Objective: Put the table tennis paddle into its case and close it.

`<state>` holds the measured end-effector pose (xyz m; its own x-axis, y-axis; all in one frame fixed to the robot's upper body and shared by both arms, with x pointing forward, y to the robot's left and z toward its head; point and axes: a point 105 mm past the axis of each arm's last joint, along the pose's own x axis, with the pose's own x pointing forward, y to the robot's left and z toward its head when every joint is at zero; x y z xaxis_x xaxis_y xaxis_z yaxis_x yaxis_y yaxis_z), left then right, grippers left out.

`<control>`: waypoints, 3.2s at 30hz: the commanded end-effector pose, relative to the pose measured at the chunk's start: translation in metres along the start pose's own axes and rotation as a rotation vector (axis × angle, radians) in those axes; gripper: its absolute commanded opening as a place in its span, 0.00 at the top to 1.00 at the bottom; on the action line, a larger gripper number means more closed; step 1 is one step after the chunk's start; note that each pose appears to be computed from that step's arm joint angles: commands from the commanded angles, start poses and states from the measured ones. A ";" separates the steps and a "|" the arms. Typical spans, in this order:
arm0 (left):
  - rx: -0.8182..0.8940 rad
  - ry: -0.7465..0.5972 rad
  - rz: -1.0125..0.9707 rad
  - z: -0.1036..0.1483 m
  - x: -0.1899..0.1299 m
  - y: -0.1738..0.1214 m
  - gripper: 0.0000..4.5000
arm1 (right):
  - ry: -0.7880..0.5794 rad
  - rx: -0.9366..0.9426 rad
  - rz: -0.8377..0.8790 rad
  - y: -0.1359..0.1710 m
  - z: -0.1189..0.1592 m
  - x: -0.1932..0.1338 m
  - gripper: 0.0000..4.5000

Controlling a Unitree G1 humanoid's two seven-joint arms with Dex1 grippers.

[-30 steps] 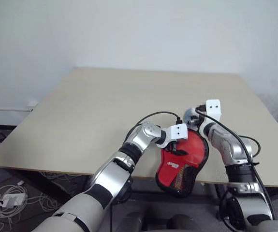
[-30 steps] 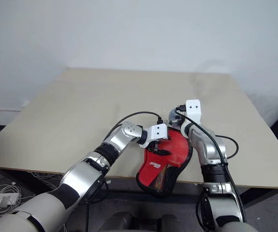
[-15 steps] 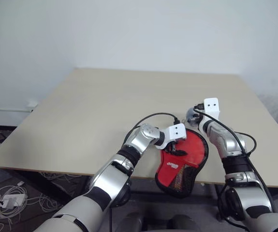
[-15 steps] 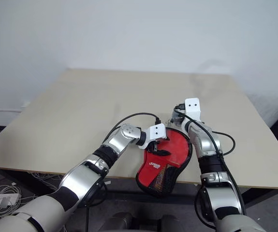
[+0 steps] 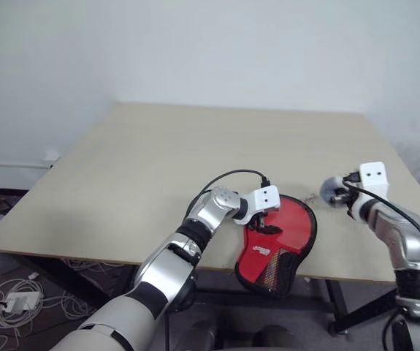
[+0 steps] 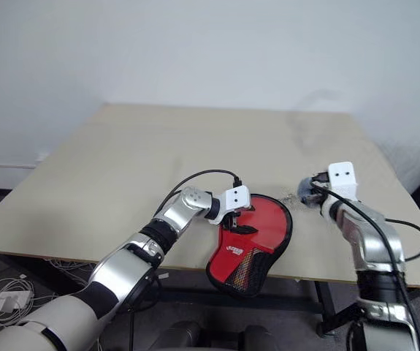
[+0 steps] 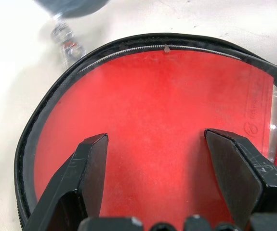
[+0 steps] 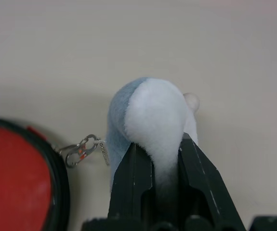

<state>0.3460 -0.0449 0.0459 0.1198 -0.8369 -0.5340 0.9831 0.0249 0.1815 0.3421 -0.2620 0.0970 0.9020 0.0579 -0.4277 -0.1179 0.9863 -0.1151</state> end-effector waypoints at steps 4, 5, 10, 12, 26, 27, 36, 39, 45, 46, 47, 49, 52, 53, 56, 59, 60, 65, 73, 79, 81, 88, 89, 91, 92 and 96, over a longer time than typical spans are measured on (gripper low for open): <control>-0.093 0.170 -0.023 -0.050 -0.001 -0.014 0.25 | -0.037 -0.050 -0.076 -0.040 0.018 -0.048 0.98; -0.092 0.171 -0.022 -0.050 0.000 -0.014 0.25 | -0.024 -0.059 -0.074 -0.042 0.016 -0.053 0.98; -0.096 0.172 -0.016 -0.050 0.000 -0.013 0.25 | 0.058 -0.109 0.022 -0.037 -0.006 -0.085 0.98; -0.098 0.173 -0.014 -0.051 0.000 -0.013 0.25 | 0.089 -0.141 0.076 -0.030 -0.014 -0.097 0.98; -0.101 0.175 -0.022 -0.050 0.004 -0.016 0.25 | 0.189 -0.294 0.443 0.034 -0.044 -0.146 0.98; -0.101 0.176 -0.022 -0.051 0.004 -0.016 0.25 | 0.196 -0.289 0.483 0.043 -0.048 -0.150 0.98; -0.105 0.177 -0.017 -0.052 0.004 -0.017 0.25 | 0.280 -0.257 0.712 0.102 -0.087 -0.172 0.99; -0.108 0.180 -0.012 -0.053 0.004 -0.016 0.25 | 0.303 -0.249 0.788 0.120 -0.098 -0.187 0.99; -0.110 0.181 -0.004 -0.054 0.003 -0.015 0.25 | 0.369 -0.233 0.949 0.145 -0.116 -0.224 0.99; -0.110 0.181 -0.003 -0.054 0.003 -0.015 0.25 | 0.377 -0.241 0.958 0.146 -0.119 -0.227 0.99; -0.109 0.181 -0.002 -0.053 0.003 -0.014 0.25 | 0.379 -0.247 0.961 0.146 -0.120 -0.229 0.99; -0.108 0.182 0.004 -0.053 0.004 -0.013 0.25 | 0.332 -0.249 0.961 0.149 -0.114 -0.224 0.99; -0.103 0.182 0.012 -0.052 0.004 -0.012 0.25 | 0.192 -0.223 1.000 0.160 -0.091 -0.215 0.99; -0.102 0.181 0.013 -0.051 0.004 -0.011 0.25 | 0.157 -0.229 0.999 0.162 -0.085 -0.212 0.99; -0.099 0.183 0.015 -0.051 0.003 -0.010 0.25 | 0.147 -0.199 1.002 0.163 -0.077 -0.208 0.99; -0.097 0.188 0.021 -0.052 0.001 -0.009 0.25 | 0.153 -0.164 0.949 0.156 -0.069 -0.203 0.77; -0.096 0.189 0.022 -0.052 0.001 -0.009 0.25 | 0.149 -0.163 0.937 0.154 -0.067 -0.202 0.70; -0.094 0.191 0.016 -0.054 0.000 -0.009 0.25 | 0.118 -0.135 0.927 0.150 -0.054 -0.201 0.28; -0.095 0.193 0.017 -0.054 0.000 -0.009 0.25 | -0.123 0.131 0.674 0.118 -0.003 -0.149 0.13; -0.106 0.164 -0.001 -0.052 0.000 -0.011 0.25 | -0.165 0.257 0.299 0.072 0.000 -0.071 0.13; -0.120 0.144 -0.016 -0.050 -0.001 -0.013 0.25 | -0.128 0.318 0.199 0.061 -0.013 -0.048 0.13; -0.110 -0.034 -0.137 -0.025 -0.016 -0.016 0.25 | 0.000 0.349 0.129 0.058 -0.044 -0.015 0.13; -0.099 -0.064 -0.181 -0.020 -0.024 -0.017 0.25 | 0.022 0.360 0.120 0.055 -0.046 -0.012 0.13; -0.112 -0.097 -0.230 -0.016 -0.037 -0.015 0.25 | 0.046 0.384 0.113 0.050 -0.047 -0.008 0.13; -0.124 -0.103 -0.237 -0.015 -0.040 -0.014 0.25 | 0.048 0.391 0.113 0.050 -0.046 -0.008 0.13; -0.113 -0.063 -0.202 -0.023 -0.057 -0.003 0.25 | 0.070 0.413 0.139 0.050 -0.046 -0.005 0.13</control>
<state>0.3335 0.0110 0.0497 -0.1020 -0.8708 -0.4809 0.9948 -0.0902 -0.0475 0.3079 -0.2172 0.0431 0.8461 0.1952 -0.4960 -0.0420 0.9520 0.3032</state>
